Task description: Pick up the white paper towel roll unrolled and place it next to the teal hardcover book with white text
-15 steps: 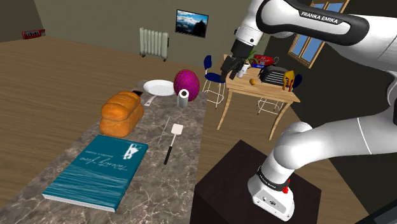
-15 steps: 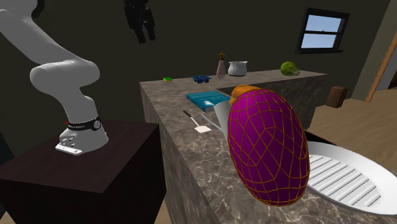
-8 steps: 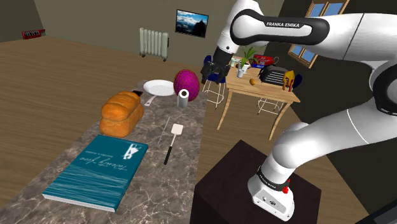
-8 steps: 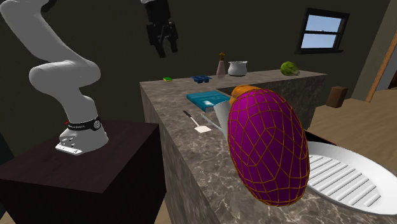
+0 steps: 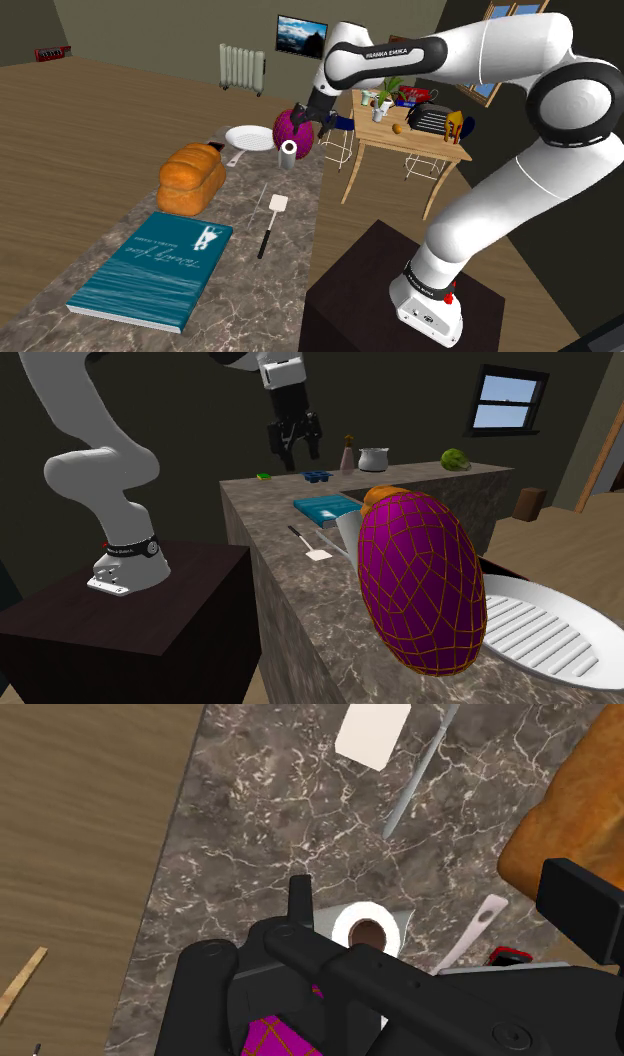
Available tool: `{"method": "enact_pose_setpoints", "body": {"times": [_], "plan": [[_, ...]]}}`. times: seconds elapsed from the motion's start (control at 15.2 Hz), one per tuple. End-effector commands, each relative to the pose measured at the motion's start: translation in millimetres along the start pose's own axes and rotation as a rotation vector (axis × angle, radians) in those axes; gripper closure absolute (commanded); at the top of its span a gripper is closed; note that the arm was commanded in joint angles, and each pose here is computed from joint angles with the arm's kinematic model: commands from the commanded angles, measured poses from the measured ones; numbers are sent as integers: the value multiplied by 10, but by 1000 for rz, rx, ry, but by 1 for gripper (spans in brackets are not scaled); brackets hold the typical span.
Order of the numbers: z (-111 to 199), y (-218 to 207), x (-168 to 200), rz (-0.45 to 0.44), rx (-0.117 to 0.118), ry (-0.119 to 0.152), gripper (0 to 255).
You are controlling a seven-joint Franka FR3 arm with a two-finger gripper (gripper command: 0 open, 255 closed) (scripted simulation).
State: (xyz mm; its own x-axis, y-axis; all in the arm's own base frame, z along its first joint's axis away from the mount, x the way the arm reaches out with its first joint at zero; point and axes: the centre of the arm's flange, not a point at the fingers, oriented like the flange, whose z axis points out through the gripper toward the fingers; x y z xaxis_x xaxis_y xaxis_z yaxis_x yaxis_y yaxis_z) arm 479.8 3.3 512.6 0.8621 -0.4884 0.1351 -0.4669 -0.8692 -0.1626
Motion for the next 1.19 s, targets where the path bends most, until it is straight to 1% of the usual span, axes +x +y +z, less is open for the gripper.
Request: {"method": "enact_pose_setpoints", "body": {"times": [0.0,0.59,0.66,1.12], "plan": [[180,-9,170,76,-4,10,0],[956,31,1011,400,-26,50,0],[1002,43,1061,420,-28,52,0],[1371,57,1078,420,-28,52,0]]}}
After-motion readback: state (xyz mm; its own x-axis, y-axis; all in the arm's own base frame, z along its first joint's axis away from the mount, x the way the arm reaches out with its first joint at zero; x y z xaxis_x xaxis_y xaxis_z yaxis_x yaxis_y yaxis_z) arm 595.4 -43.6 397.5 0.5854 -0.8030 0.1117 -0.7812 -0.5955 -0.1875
